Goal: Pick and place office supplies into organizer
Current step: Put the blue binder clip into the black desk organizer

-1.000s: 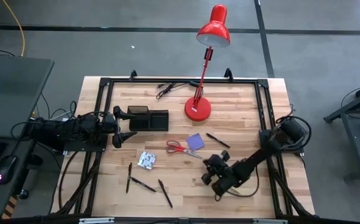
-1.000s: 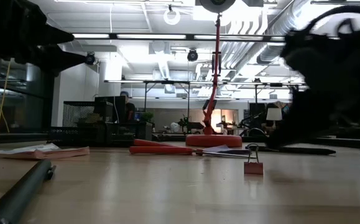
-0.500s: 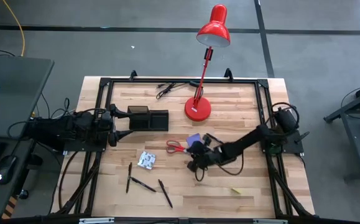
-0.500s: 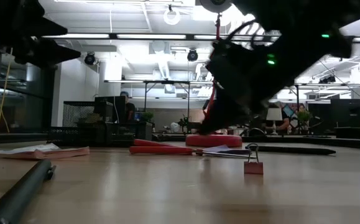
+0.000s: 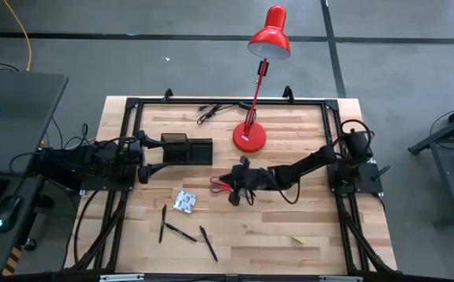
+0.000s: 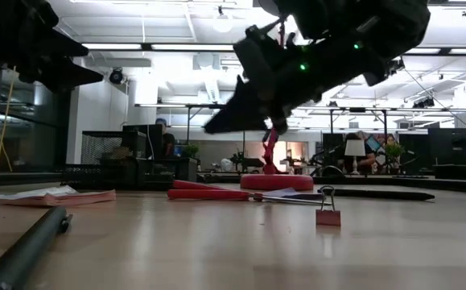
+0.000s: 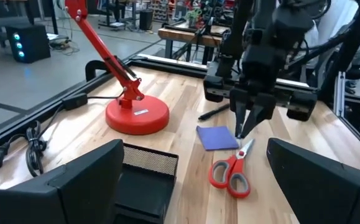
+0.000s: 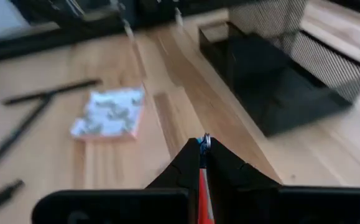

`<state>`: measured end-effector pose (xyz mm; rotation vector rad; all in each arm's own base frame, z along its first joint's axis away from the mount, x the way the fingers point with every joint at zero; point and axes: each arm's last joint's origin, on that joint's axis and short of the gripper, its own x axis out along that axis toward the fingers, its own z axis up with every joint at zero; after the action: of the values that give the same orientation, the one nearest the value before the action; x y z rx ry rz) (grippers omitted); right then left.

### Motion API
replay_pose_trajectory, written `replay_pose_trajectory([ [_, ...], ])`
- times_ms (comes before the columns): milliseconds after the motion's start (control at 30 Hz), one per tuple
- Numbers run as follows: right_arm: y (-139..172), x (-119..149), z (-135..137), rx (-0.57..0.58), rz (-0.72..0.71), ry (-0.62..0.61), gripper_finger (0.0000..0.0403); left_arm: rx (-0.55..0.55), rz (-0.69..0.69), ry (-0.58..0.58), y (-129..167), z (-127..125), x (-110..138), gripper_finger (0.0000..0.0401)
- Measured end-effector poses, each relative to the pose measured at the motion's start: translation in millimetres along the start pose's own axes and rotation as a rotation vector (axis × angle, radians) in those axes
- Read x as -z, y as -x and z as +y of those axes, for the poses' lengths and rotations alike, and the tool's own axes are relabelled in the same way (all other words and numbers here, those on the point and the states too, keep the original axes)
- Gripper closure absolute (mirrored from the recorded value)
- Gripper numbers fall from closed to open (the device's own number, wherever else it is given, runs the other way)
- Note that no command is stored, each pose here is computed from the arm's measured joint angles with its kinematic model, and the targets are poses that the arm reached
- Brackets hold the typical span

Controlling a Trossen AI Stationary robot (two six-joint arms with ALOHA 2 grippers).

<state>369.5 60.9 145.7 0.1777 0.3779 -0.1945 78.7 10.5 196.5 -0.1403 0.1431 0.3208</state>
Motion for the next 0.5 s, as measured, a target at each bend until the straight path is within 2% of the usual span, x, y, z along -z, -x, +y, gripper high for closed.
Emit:
replay_pose_trajectory([
  [300,-1.1,-17.6,-0.8,-0.131,-0.136,-0.008,0.0396,0.001,-0.001,0.026,-0.1,0.0,0.0,0.002],
  [500,-4.7,-27.5,-6.2,-0.177,-0.16,-0.012,0.04,0.001,-0.001,0.026,-0.1,0.0,0.1,0.002],
])
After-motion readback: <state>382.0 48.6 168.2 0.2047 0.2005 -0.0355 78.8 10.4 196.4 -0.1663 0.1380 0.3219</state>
